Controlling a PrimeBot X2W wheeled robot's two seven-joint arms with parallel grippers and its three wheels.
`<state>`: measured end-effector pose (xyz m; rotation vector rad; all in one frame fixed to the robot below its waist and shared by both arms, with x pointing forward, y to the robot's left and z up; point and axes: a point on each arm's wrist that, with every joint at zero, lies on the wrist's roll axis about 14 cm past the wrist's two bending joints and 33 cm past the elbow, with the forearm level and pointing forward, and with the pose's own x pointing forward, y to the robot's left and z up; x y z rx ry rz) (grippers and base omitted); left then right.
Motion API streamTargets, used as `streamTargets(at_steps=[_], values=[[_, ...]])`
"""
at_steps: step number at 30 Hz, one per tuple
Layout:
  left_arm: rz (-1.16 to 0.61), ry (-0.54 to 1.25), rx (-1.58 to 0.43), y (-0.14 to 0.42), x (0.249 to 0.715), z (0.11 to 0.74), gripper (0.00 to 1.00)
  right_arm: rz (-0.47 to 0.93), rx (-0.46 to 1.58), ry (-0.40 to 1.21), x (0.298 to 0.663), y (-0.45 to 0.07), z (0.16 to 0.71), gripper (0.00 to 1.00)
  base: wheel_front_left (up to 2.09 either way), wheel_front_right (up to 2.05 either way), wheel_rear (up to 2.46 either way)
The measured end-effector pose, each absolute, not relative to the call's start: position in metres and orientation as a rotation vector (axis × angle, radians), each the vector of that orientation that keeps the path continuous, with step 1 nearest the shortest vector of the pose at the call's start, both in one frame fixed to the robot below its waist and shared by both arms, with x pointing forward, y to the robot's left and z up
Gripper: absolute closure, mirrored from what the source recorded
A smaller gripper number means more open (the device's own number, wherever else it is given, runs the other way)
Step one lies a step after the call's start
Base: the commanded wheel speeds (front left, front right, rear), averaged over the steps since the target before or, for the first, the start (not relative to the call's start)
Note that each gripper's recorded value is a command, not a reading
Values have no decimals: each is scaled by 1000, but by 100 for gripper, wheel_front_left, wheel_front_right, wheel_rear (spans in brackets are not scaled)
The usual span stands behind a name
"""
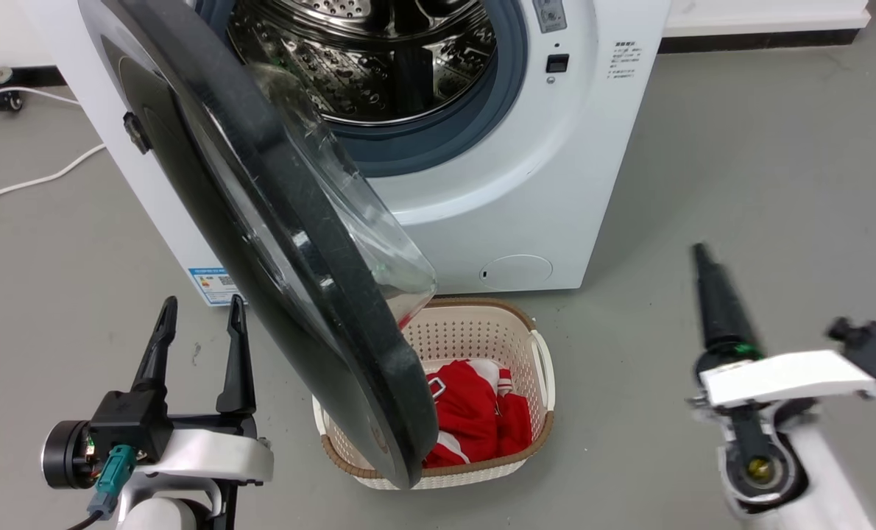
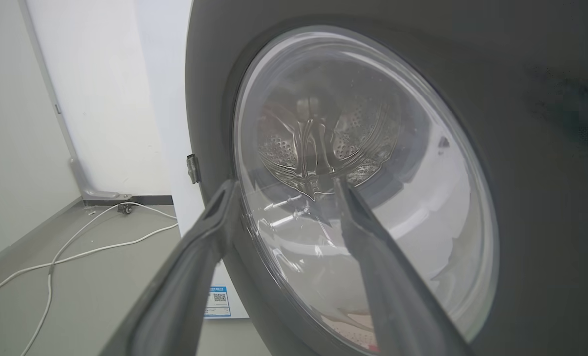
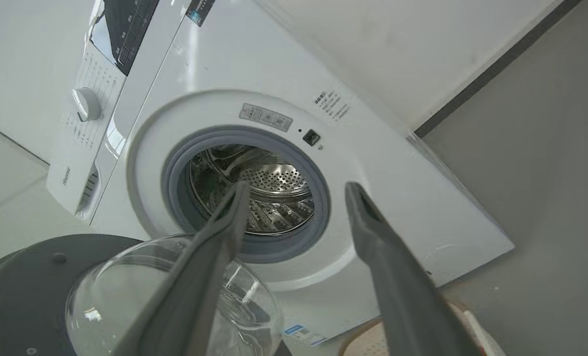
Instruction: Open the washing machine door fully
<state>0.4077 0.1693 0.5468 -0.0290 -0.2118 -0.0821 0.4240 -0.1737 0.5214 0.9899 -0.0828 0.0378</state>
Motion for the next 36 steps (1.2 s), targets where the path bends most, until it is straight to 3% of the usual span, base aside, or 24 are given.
streamTargets(at_steps=[5, 12, 15, 20, 36], values=[[-78, -216, -26, 170, 405, 548, 0, -11, 652, -222, 414, -205, 549, 0, 0, 0, 0], [-75, -220, -25, 171, 400, 550, 0, 26, 151, -331, 391, -198, 586, 0, 0, 0, 0], [-74, -222, -25, 171, 399, 551, 0, 53, 52, -340, 383, -188, 590, 0, 0, 0, 0], [-73, -226, -23, 172, 398, 553, 0, 76, -31, -303, 373, -179, 578, 0, 0, 0, 0], [-68, -219, -28, 171, 390, 551, 0, 58, 16, -192, 367, -184, 541, 0, 0, 0, 0]])
